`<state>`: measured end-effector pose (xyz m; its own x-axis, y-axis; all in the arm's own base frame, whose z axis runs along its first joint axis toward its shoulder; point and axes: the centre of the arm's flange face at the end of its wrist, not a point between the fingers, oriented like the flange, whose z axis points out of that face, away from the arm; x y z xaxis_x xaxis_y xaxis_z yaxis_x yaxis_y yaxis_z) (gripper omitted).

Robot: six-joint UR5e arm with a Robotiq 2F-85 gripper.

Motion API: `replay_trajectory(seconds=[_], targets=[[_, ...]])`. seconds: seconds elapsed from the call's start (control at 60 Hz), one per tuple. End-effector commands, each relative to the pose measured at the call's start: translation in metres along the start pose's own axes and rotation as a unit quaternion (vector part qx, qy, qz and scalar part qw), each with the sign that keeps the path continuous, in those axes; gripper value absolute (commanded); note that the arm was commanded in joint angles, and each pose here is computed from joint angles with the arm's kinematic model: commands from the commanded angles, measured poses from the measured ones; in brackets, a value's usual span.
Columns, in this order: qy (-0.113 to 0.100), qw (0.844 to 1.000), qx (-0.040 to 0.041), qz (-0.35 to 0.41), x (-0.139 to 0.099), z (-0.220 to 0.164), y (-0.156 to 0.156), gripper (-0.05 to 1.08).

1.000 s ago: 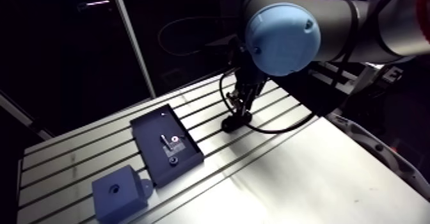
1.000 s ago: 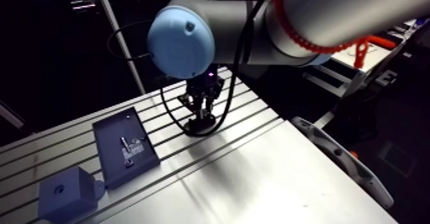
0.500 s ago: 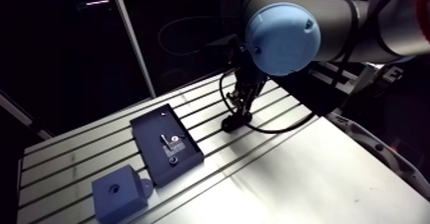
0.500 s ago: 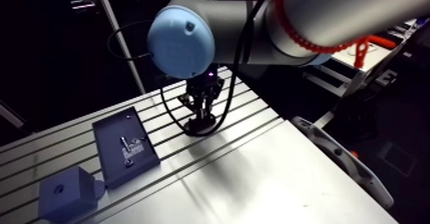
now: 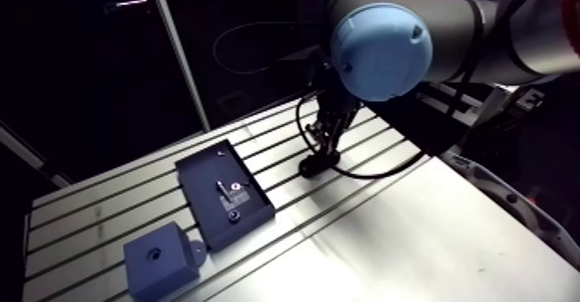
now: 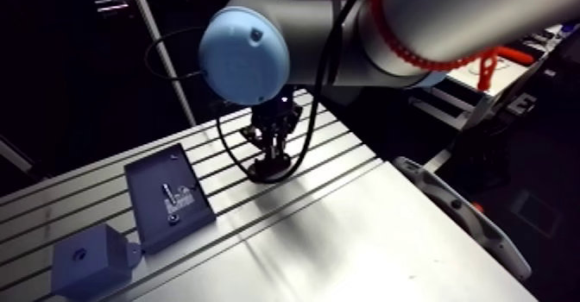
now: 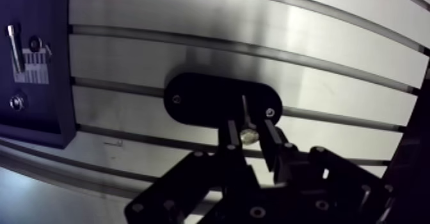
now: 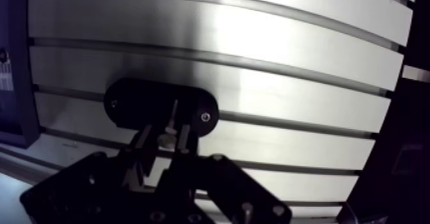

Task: Pick up the M10 bolt and insert it into the hex recess until seated.

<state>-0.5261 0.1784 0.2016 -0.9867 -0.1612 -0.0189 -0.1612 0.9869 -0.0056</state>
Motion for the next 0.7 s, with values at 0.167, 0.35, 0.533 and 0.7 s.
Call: replay_trajectory(seconds=[0.167,0.35,0.533,0.7], targets=[[-0.001,1.0,0.0005,0.0,-0.0004,0.0008,-0.0004,0.69],[-0.001,1.0,0.0004,-0.001,0.0,0.0009,0.0,0.71],[0.003,1.0,-0.0025,-0.001,0.0014,-0.0032,0.0013,0.75],[0.003,1.0,-0.003,-0.001,0.0021,-0.0042,0.0019,0.75]])
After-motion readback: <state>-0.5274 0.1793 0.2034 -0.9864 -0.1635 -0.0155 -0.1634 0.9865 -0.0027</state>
